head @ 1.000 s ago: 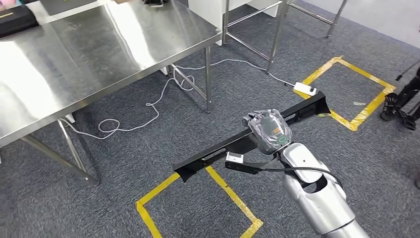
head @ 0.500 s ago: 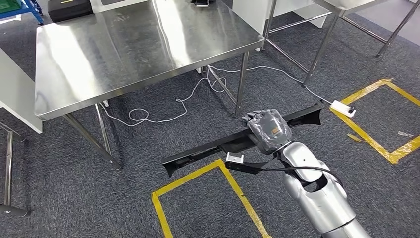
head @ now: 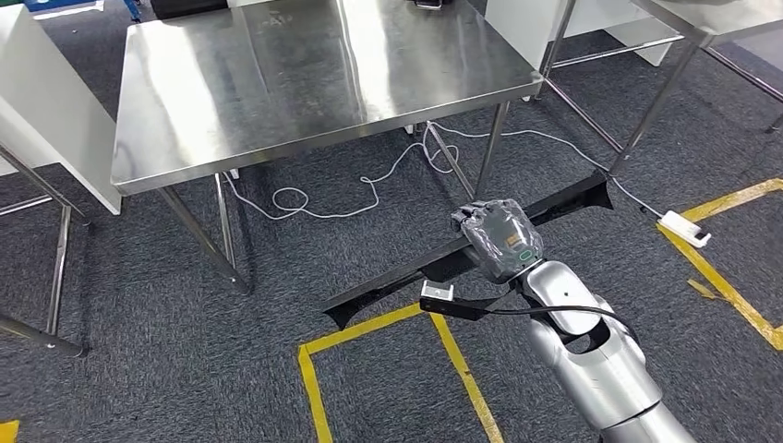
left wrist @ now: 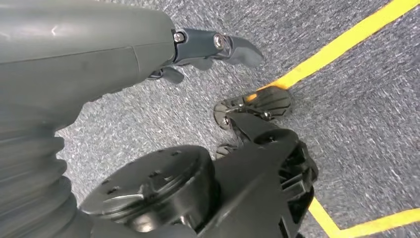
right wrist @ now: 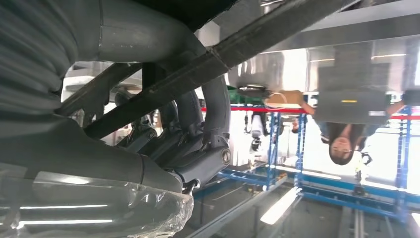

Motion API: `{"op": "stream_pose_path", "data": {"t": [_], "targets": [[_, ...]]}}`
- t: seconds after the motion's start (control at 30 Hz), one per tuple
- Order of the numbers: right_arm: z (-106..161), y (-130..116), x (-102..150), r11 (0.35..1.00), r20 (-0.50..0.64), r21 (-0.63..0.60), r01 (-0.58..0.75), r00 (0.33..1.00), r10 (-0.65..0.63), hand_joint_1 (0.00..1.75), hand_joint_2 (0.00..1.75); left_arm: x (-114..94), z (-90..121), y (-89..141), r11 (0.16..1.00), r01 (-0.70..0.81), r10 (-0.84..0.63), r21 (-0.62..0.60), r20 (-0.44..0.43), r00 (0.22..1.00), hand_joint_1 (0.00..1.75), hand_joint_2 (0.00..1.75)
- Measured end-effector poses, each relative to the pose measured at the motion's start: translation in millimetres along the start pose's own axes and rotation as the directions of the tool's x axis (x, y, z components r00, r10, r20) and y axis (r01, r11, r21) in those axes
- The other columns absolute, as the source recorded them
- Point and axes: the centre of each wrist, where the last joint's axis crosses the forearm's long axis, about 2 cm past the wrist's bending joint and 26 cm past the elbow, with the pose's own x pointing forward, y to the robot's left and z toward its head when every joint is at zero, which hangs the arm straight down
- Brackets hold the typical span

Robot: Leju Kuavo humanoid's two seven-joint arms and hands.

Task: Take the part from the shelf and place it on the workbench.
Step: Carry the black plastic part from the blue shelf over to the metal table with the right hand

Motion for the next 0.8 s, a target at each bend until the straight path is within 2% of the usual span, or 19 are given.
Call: {"op": "stream_pose_path", "data": {"t": [0.8], "targets": [[4.8,7.6,2.8,1.0,-0.009,0.006,-0.011,1.0,0.011,1.52,1.75,-3.4,1.5,-2.4,1.0,-0.011,0.011,0.023,0.003,1.0,0.0,1.75]]}}
